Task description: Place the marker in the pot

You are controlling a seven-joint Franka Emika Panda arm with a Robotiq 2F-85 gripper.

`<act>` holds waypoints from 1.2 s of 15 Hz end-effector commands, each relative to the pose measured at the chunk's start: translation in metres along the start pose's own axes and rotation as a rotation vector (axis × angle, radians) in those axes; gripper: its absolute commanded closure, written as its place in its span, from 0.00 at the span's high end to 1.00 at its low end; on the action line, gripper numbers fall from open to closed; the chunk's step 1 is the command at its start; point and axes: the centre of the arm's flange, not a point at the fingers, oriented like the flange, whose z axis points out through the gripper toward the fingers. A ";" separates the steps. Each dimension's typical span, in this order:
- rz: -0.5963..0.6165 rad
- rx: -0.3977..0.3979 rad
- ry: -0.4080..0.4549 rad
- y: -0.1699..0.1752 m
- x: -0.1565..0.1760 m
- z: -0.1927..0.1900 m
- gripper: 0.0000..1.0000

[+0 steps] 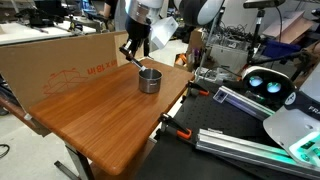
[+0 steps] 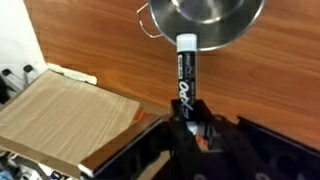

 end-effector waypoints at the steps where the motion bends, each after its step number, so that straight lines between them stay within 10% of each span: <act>1: -0.066 0.006 -0.036 -0.003 -0.006 0.007 0.05; 7: -0.122 0.016 -0.111 -0.008 -0.017 0.025 0.05; 8: -0.126 0.023 -0.118 -0.007 -0.017 0.025 0.45; 18: -0.105 0.022 -0.132 0.005 -0.017 0.022 1.00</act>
